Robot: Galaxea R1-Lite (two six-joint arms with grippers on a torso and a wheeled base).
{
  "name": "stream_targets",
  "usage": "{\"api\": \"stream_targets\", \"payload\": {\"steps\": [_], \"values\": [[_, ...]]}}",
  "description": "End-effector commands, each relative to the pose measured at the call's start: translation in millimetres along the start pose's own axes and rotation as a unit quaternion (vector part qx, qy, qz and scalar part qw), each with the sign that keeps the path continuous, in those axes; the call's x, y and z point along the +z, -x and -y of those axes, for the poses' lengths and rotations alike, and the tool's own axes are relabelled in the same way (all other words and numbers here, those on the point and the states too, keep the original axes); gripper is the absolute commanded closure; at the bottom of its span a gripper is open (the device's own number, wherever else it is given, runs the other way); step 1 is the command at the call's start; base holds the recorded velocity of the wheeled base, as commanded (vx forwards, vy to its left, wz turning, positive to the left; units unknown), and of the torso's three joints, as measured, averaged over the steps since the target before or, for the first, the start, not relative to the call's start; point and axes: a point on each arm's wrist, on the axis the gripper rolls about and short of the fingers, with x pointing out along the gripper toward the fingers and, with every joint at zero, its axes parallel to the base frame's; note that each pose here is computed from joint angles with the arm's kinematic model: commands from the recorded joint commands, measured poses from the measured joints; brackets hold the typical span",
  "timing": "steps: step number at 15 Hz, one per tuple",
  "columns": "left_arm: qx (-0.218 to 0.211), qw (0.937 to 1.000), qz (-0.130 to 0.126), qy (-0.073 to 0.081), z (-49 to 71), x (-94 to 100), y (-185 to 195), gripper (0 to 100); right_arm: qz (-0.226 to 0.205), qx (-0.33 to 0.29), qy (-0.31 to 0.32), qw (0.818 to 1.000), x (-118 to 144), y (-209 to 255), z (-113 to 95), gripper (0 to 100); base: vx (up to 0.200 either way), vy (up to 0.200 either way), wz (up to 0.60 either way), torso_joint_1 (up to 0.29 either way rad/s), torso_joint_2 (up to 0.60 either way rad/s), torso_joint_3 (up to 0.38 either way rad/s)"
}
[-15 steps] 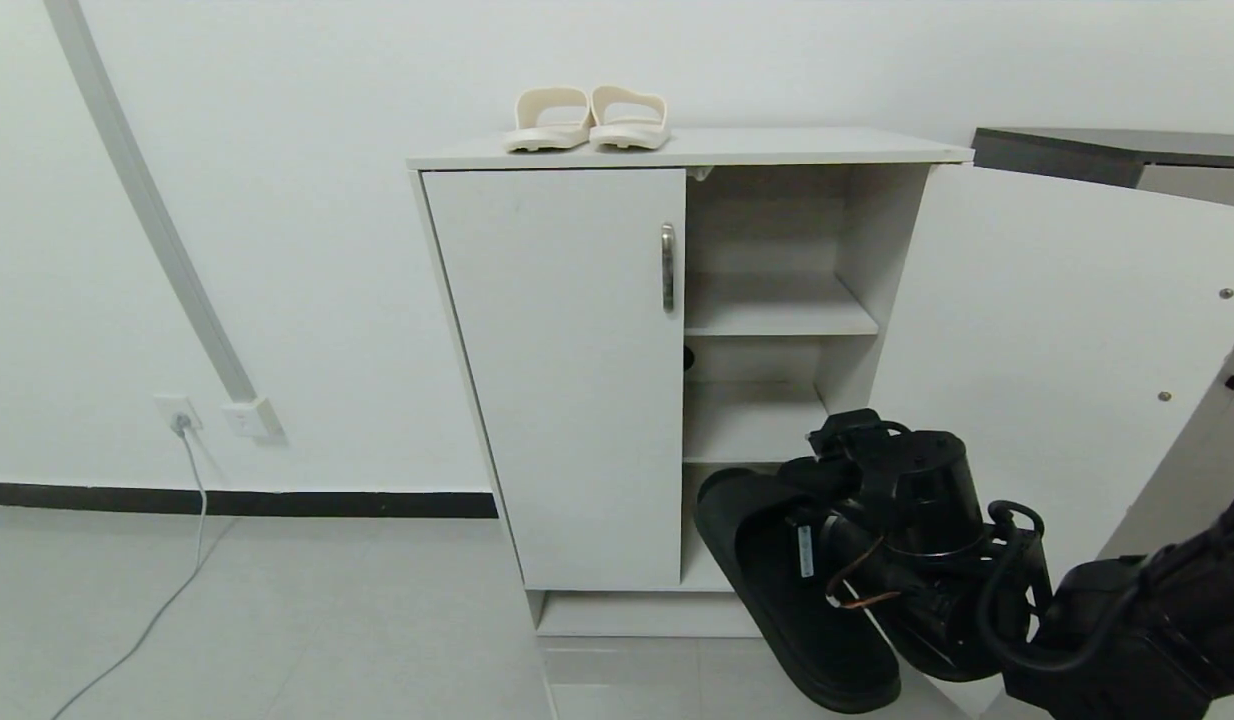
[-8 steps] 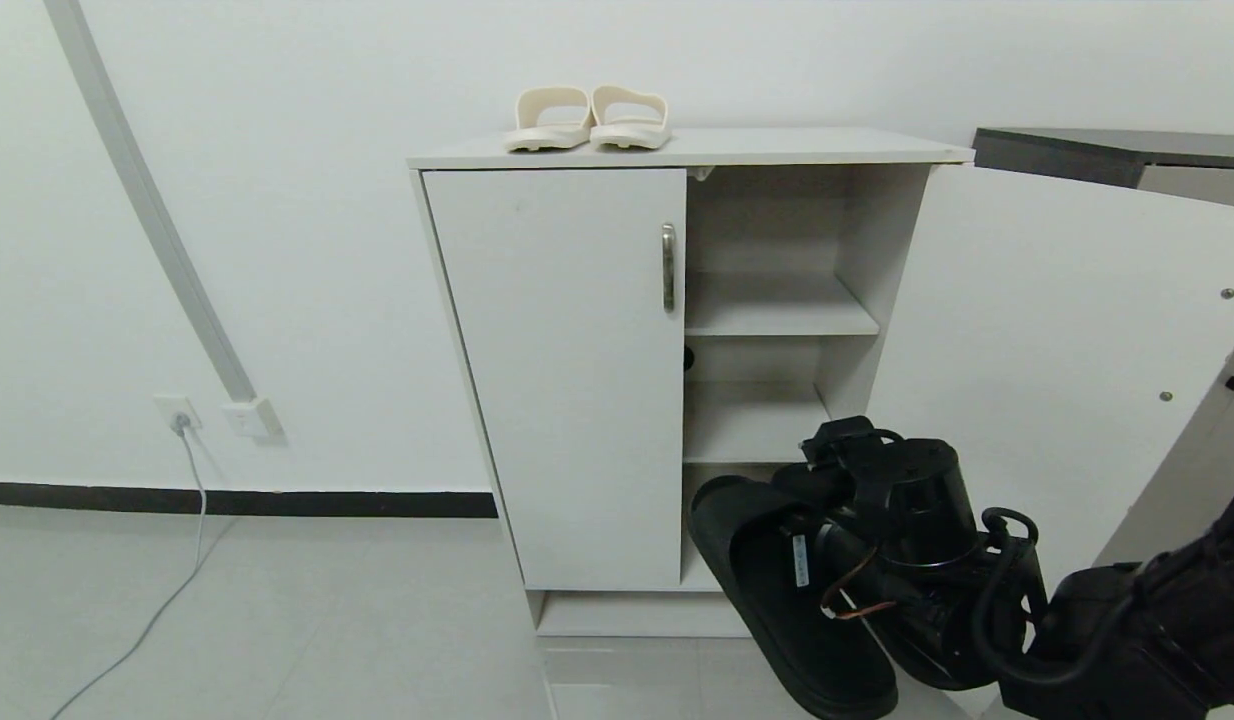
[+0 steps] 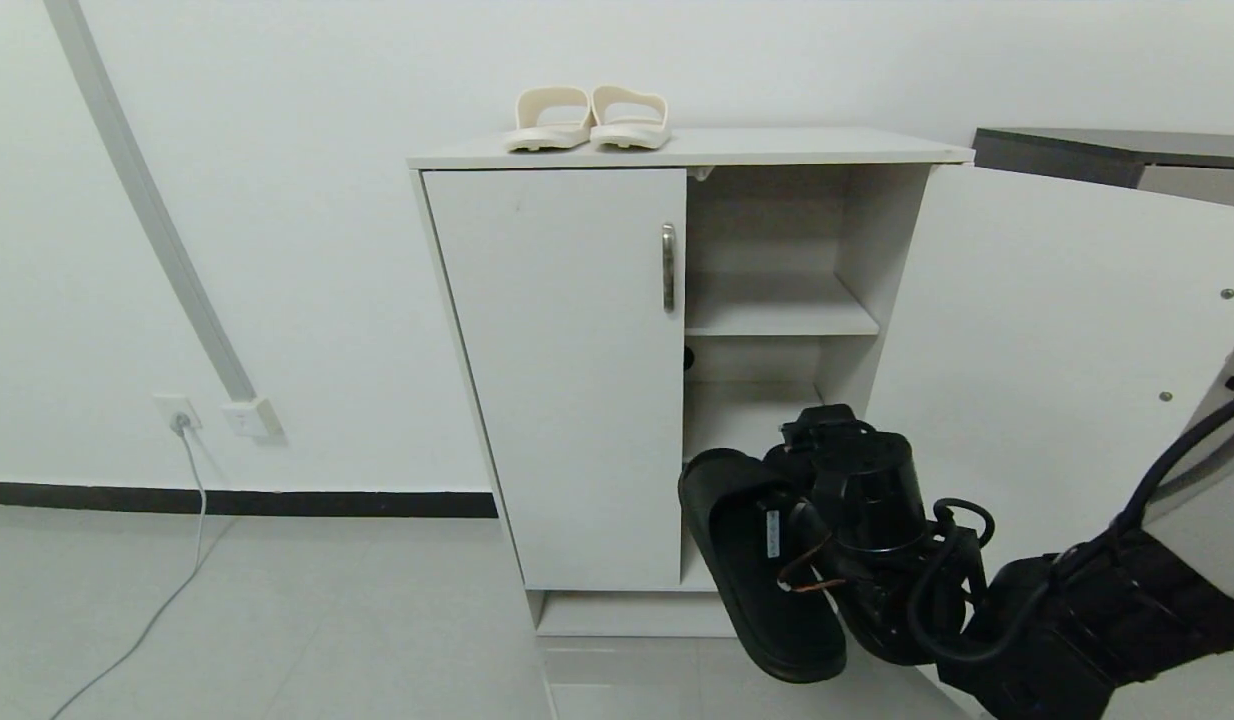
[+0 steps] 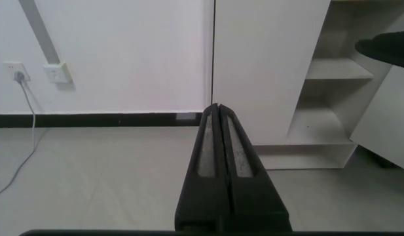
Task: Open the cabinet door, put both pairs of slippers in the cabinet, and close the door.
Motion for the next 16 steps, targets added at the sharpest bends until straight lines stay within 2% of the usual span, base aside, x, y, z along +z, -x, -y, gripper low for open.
{"api": "stream_targets", "payload": {"steps": [1, 4, 10, 16], "values": [[0.001, 1.0000, -0.001, 0.000, 0.0, 0.0, -0.2, 100, 0.010, -0.021, -0.011, 1.000, -4.0, -12.1, -15.7, 100, 0.000, 0.000, 0.00, 0.000, 0.00, 0.000], [-0.001, 1.0000, -0.001, 0.000, 0.0, 0.0, -0.2, 100, 0.019, -0.040, -0.024, 0.999, -5.5, -21.6, -25.5, 100, 0.000, 0.000, 0.00, 0.000, 0.00, 0.000], [0.001, 1.0000, -0.001, 0.000, 0.0, 0.0, -0.2, 100, 0.013, -0.065, -0.019, 0.998, -14.0, -31.7, -20.3, 100, 0.000, -0.200, 0.00, 0.004, 0.00, 0.000], [0.001, 1.0000, -0.001, -0.001, 0.0, 0.0, -0.2, 100, 0.015, -0.064, -0.021, 0.998, -26.4, -44.8, -21.7, 100, 0.000, 0.000, 0.00, 0.000, 0.00, 0.000]]}}
